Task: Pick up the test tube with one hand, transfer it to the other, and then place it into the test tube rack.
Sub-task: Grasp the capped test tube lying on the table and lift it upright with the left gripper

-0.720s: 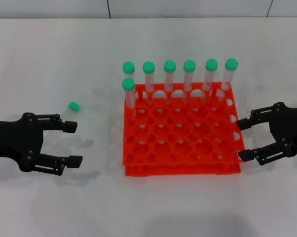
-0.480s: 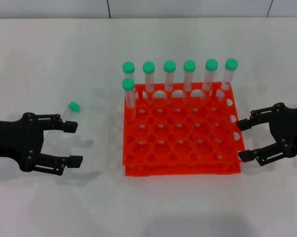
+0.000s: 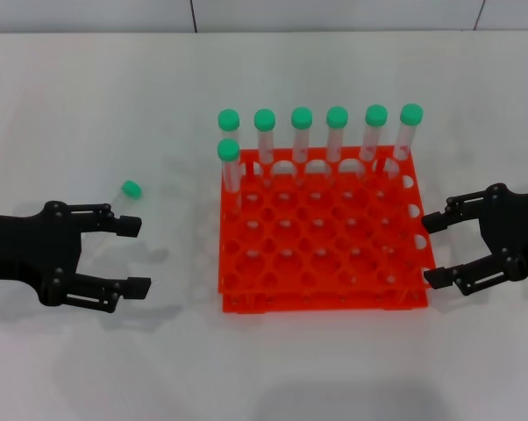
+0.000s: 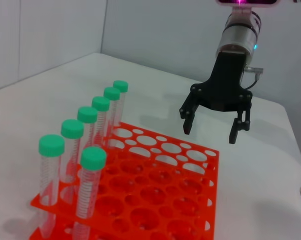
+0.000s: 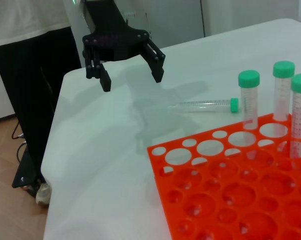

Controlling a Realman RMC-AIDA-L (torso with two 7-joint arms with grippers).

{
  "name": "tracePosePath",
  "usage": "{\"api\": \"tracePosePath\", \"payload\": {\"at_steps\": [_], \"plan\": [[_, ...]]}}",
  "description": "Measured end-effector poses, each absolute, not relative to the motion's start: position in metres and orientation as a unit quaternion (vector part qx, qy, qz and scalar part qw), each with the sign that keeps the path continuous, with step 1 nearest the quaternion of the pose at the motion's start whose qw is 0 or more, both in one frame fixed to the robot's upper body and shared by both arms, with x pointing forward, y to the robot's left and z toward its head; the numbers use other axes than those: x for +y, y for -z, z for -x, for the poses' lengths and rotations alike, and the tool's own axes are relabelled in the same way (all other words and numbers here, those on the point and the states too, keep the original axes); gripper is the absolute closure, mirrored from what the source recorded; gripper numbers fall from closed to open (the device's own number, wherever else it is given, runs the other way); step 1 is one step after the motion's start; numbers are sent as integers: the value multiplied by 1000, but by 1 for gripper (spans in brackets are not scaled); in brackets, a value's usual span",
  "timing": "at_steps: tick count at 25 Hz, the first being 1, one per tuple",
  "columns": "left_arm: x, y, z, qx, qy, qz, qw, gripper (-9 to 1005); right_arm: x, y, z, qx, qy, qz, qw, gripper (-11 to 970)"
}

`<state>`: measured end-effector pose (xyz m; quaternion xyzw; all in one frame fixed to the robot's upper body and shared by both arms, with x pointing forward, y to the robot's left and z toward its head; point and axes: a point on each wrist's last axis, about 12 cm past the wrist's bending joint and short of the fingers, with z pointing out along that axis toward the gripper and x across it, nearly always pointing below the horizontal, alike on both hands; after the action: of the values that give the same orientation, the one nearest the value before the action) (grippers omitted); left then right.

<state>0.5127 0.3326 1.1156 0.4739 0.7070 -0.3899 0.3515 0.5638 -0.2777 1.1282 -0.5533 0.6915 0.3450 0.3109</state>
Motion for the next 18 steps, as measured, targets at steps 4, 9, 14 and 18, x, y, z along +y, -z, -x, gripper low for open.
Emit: {"api": "tracePosePath", "payload": {"at_steps": [4, 9, 14, 18], "plan": [[330, -1115, -513, 709, 393, -473, 346, 126, -278, -1128, -563, 692, -345, 553, 311, 168], [327, -1118, -515, 717, 394, -466, 338, 127, -278, -1128, -563, 690, -347, 552, 313, 168], [318, -1134, -517, 741, 393, -433, 330, 127, -276, -1125, -561, 688, -351, 549, 319, 168], [310, -1150, -518, 767, 388, -402, 314, 127, -277, -1124, -561, 688, -346, 541, 337, 168]]}}
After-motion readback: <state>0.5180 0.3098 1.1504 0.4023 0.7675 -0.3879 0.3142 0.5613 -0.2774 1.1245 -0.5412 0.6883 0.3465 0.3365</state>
